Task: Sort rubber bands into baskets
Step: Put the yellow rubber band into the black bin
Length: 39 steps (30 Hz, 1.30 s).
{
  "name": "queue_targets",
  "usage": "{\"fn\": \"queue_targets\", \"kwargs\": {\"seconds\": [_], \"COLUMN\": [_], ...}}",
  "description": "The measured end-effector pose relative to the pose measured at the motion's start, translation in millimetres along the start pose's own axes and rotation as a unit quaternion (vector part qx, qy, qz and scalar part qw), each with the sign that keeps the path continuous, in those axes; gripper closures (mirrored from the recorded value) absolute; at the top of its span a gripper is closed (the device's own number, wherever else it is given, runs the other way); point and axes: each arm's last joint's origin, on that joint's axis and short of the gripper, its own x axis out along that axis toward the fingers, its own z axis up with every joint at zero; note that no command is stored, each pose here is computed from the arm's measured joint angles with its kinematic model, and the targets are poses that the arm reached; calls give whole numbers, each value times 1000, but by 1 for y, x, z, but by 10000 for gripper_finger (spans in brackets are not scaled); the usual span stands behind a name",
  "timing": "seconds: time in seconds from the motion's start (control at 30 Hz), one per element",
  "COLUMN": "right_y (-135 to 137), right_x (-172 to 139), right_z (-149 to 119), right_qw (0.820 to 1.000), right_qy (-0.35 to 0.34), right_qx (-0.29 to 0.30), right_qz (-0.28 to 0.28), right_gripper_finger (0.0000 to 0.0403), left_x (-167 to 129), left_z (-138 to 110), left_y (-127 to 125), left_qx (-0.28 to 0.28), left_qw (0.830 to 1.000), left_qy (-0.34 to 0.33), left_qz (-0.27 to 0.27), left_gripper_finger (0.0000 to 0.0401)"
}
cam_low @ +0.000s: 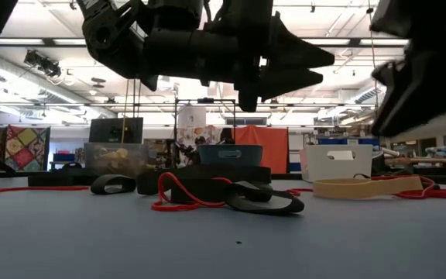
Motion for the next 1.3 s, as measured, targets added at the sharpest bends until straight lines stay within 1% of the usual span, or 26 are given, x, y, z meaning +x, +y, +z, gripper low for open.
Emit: {"fn": "queue_targets", "kwargs": {"seconds": [0.17,0.27,0.37,0.57,0.67,0.73,0.83,0.9,0.97,1.03,1.17,1.3], "right_y": [-13,-18,-24,-31,-32,-33,-33,-32,-32,-31,-24,-14], "right_x": [16,22,26,32,33,34,34,34,34,32,26,16], "right_z": [-13,-18,-23,-25,-25,-25,-25,-24,-22,-18,-4,13], "right_qw": [1000,999,999,998,998,997,994,994,995,997,999,997], "right_qy": [13,17,27,32,38,44,55,54,41,26,-31,-73], "right_qx": [10,7,8,23,20,20,24,26,35,35,32,29], "right_qz": [18,28,33,44,54,66,87,96,89,70,10,-3], "right_gripper_finger": [266,266,275,304,324,341,383,393,393,396,398,399], "left_x": [0,0,0,0,0,0,0,0,0,0,-1,-2], "left_z": [-1,-3,-4,-9,-10,-10,-10,-11,-11,-12,-14,-16], "left_y": [2,3,4,9,10,9,9,9,9,9,-1,-9], "left_qx": [0,1,2,5,5,5,6,9,19,33,75,105], "left_qw": [1000,1000,1000,999,998,998,998,998,998,997,993,990], "left_qy": [8,15,25,51,57,57,58,60,63,69,76,76], "left_qz": [4,6,8,18,20,19,19,19,19,16,-45,-62], "left_gripper_finger": [208,208,208,208,208,208,208,208,208,208,208,208]}}
